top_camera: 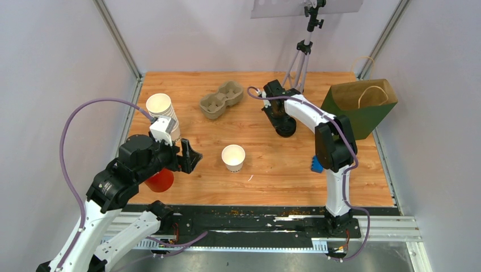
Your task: Pack the takeout coffee
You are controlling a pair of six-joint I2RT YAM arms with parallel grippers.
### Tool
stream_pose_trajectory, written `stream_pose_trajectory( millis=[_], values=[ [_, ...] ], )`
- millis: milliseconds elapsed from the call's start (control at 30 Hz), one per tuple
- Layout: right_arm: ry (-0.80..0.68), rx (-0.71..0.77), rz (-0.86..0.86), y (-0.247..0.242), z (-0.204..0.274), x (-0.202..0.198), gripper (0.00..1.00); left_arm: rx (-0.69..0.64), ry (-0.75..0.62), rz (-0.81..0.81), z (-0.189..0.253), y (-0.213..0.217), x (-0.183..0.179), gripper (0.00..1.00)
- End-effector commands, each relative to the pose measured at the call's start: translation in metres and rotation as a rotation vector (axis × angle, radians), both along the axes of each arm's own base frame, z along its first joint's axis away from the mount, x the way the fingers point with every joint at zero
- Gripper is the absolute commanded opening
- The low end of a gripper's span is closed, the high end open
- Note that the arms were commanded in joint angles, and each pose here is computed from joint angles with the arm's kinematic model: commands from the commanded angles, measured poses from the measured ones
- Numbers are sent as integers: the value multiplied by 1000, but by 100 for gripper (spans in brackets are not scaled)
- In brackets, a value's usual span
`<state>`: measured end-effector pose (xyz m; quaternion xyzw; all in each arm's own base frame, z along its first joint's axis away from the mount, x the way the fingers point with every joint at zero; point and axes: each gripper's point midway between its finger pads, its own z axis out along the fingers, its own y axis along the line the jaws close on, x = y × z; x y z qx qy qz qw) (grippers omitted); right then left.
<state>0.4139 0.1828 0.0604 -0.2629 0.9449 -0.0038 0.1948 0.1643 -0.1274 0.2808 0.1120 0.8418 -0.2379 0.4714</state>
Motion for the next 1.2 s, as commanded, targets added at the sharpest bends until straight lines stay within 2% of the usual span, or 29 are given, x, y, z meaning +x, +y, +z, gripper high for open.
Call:
stream_pose_trajectory(
  millis=[0, 600, 800, 867, 967, 1167],
  values=[
    [-81, 46, 18, 8, 40, 9, 0, -2, -42, -4, 13, 0, 3, 100],
    [-111, 82, 18, 9, 70, 8, 0, -7, -39, 0, 14, 0, 4, 100],
    [-57, 91, 7, 7, 50, 6, 2, -20, -35, -7, 16, -3, 4, 100],
    [-24, 135, 11, 12, 44, 1, 3, -20, -35, -9, 16, -3, 3, 100],
    [-9, 174, -1, 12, 42, 1, 0, -15, -36, -8, 17, -2, 3, 100],
    [4, 232, -32, 7, 46, 3, 0, -19, -38, -8, 18, -3, 3, 100]
  ],
)
